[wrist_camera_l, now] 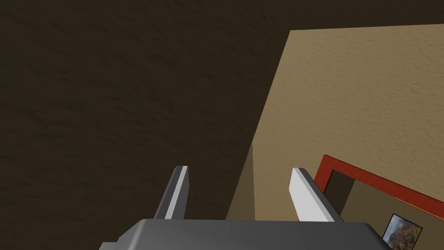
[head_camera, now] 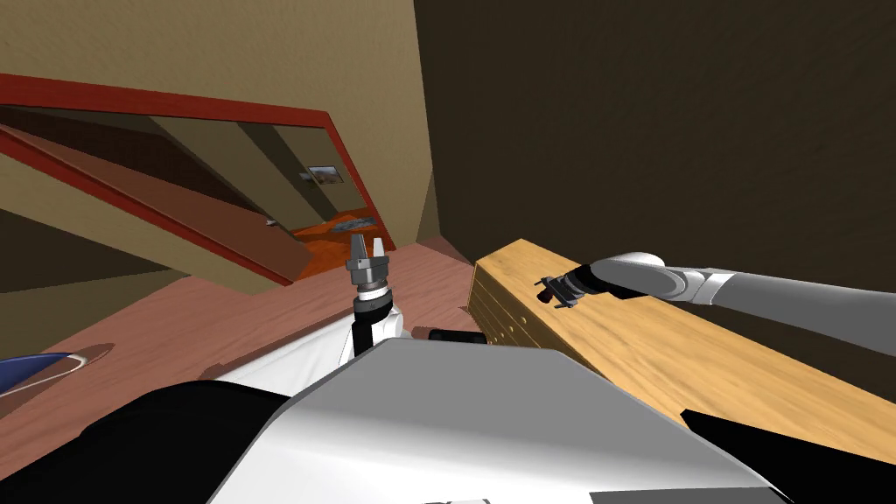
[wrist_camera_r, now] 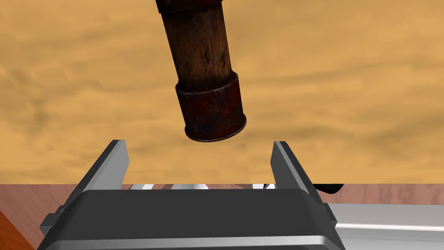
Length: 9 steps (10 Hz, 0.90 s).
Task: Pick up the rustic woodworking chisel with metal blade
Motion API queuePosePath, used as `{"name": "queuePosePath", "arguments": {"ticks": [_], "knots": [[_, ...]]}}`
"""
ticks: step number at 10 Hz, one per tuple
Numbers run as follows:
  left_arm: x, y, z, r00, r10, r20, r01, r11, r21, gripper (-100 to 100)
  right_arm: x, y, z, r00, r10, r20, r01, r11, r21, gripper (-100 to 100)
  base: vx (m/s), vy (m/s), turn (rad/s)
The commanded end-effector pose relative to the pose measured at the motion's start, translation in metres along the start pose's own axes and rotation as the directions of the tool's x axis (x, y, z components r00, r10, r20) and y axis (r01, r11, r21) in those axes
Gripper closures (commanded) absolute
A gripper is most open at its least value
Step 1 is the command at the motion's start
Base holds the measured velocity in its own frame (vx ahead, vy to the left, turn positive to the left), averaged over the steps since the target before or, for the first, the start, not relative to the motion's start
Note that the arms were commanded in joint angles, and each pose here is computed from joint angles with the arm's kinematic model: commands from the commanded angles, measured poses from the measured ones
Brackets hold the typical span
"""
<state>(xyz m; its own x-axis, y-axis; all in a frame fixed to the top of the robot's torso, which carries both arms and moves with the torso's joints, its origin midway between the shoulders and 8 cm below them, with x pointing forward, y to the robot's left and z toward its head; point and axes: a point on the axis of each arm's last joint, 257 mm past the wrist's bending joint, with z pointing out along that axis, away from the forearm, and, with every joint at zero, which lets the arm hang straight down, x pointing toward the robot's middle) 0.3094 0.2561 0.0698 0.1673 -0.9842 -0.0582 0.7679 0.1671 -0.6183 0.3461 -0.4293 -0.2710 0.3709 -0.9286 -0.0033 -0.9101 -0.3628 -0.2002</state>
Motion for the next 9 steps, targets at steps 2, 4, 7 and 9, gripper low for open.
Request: {"name": "queuePosePath", "arguments": {"ticks": [2, 4, 7, 9], "knots": [[0.000, 0.000, 0.000, 1.000, 0.000, 0.000, 0.000, 1.000, 0.000, 0, 0.029, 0.016, -0.003, 0.996, -0.035, -0.082, 0.032, 0.999, -0.043, -100, 0.006, -0.027, 0.114], [0.000, 0.000, 0.000, 1.000, 0.000, 0.000, 0.000, 1.000, 0.000, 0, 0.044, 0.026, -0.006, 0.991, -0.055, -0.123, 0.046, 0.997, -0.069, -100, 0.013, -0.041, 0.172], [0.000, 0.000, 0.000, 1.000, 0.000, 0.000, 0.000, 1.000, 0.000, 0, 0.076, 0.048, -0.012, 0.972, -0.102, -0.210, 0.075, 0.988, -0.134, -100, 0.017, -0.040, 0.170], [0.000, 0.000, 0.000, 1.000, 0.000, 0.000, 0.000, 1.000, 0.000, 0, 0.088, 0.058, -0.015, 0.963, -0.125, -0.241, 0.086, 0.983, -0.163, -100, 0.026, -0.060, 0.095]]}}
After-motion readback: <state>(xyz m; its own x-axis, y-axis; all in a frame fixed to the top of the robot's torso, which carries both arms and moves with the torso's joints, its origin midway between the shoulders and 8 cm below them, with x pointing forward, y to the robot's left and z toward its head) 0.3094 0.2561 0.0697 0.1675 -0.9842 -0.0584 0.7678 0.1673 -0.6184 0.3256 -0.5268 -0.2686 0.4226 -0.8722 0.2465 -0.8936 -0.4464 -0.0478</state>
